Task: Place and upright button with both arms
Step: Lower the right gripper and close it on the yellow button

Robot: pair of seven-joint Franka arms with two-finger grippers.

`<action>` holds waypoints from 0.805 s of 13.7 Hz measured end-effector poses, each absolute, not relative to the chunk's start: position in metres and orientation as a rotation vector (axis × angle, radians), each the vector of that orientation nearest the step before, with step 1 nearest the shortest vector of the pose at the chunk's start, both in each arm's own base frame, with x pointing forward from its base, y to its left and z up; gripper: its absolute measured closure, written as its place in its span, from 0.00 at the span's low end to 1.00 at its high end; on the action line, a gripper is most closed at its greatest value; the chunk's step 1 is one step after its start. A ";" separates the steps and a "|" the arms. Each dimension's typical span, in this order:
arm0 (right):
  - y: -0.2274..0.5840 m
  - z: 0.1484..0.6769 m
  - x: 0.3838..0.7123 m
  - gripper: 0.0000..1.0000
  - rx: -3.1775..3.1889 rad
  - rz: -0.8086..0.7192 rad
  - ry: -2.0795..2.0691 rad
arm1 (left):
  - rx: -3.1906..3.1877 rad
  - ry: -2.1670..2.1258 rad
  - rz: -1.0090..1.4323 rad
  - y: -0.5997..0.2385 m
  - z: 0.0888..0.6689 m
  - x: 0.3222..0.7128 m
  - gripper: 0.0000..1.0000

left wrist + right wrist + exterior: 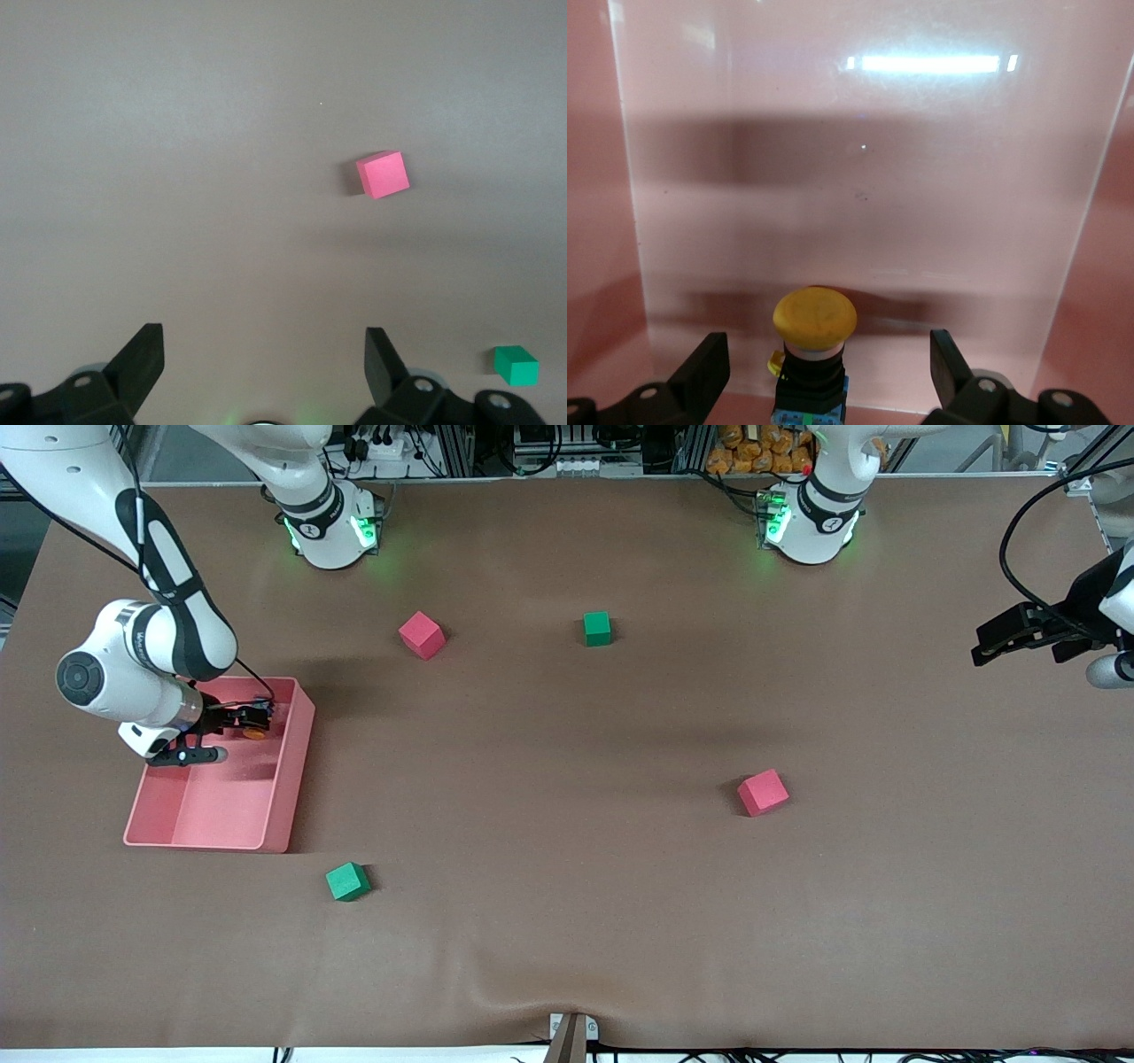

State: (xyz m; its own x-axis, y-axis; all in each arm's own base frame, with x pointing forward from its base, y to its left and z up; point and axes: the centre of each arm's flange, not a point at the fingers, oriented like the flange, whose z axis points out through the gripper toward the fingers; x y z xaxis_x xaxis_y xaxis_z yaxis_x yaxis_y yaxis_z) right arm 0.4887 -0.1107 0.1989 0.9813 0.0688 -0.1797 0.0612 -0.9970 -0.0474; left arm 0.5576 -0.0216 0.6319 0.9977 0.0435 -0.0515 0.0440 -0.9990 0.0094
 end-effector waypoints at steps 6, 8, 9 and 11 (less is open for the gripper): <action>-0.099 0.194 0.482 0.00 -3.070 0.390 0.002 | 3.129 0.088 -0.079 -0.015 0.632 0.558 0.00; -0.093 0.193 0.481 0.00 -3.066 0.418 0.015 | 3.128 0.088 -0.078 -0.015 0.632 0.558 0.00; -0.092 0.193 0.481 0.00 -3.064 0.426 0.019 | 3.128 0.090 -0.078 -0.014 0.632 0.558 0.00; -0.092 0.192 0.480 0.00 -3.061 0.439 0.023 | 3.128 0.107 -0.076 -0.008 0.633 0.558 0.00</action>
